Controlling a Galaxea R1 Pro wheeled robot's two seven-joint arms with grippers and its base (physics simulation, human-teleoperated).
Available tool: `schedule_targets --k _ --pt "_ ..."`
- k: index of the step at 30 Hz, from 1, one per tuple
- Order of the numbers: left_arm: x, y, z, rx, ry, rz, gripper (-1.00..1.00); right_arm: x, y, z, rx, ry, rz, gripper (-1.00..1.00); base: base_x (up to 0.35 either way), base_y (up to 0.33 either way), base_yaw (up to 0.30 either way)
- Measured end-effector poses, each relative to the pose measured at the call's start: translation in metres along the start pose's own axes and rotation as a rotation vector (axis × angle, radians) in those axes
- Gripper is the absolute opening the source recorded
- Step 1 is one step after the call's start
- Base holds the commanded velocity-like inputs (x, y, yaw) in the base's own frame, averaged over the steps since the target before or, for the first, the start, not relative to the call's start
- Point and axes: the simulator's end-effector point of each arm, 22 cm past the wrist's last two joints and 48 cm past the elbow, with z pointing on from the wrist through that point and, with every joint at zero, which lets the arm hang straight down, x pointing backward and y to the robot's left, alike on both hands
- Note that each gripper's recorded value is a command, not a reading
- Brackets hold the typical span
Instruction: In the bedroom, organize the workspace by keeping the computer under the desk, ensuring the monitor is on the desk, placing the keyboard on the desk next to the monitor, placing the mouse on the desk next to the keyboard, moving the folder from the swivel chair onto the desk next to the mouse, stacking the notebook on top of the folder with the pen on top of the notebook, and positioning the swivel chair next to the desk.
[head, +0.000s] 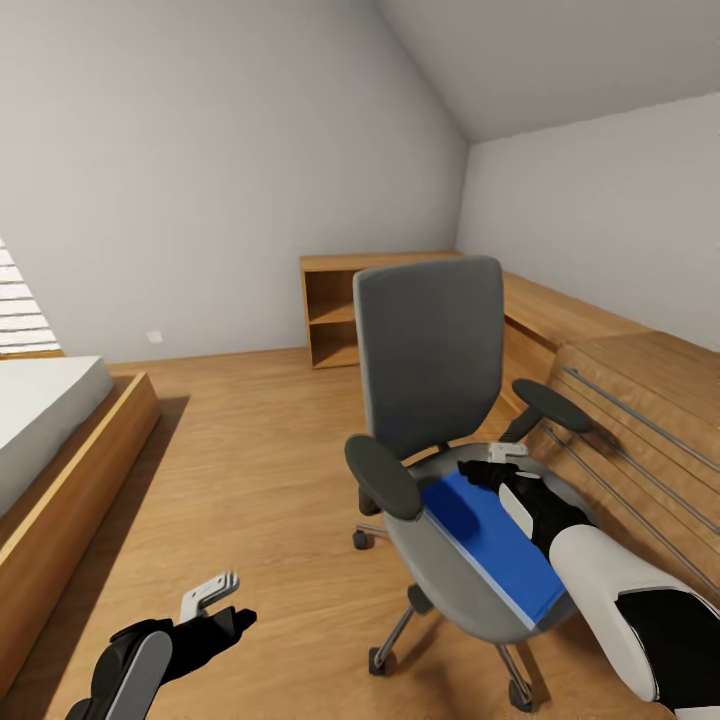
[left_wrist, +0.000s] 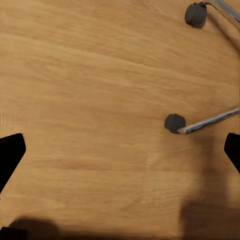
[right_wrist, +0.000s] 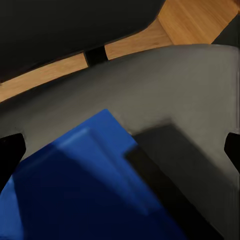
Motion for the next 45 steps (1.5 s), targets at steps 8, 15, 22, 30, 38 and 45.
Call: schedule_targets --k 8,15,22,30,38,45 --pt "0.0008 -0.0005 0.0003 0.003 0.002 -0.001 1.0 -0.0002 0.0 -0.0002 0.0 0.0 0.0 1.0 -0.142 0.0 0.0" --pt "0.0008 -0.0003 0.0004 0.002 0.002 -0.001 1.0 -0.0001 0.0 -0.0001 0.0 0.0 0.0 1.0 -0.043 0.0 0.0" --pt "0.0008 -0.0002 0.0005 0.002 0.002 -0.001 1.0 0.0003 0.0 0.0 0.0 0.0 0.0 1.0 -0.212 0.0 0.0" --pt "0.0007 -0.0002 0.0003 0.002 0.002 -0.001 1.0 -0.0001 -0.0001 -0.0002 0.0 0.0 0.0 1.0 -0.033 0.0 0.0" --pt "0.0008 -0.0002 0.0004 0.001 0.002 0.0 1.0 -0.0007 -0.0005 -0.0002 0.001 -0.001 0.0 1.0 -0.022 0.0 0.0" --pt "0.002 0.0002 0.0011 0.0 0.005 0.0 1.0 -0.0007 -0.0001 -0.0002 0.0 -0.002 0.0 1.0 -0.107 0.0 0.0"
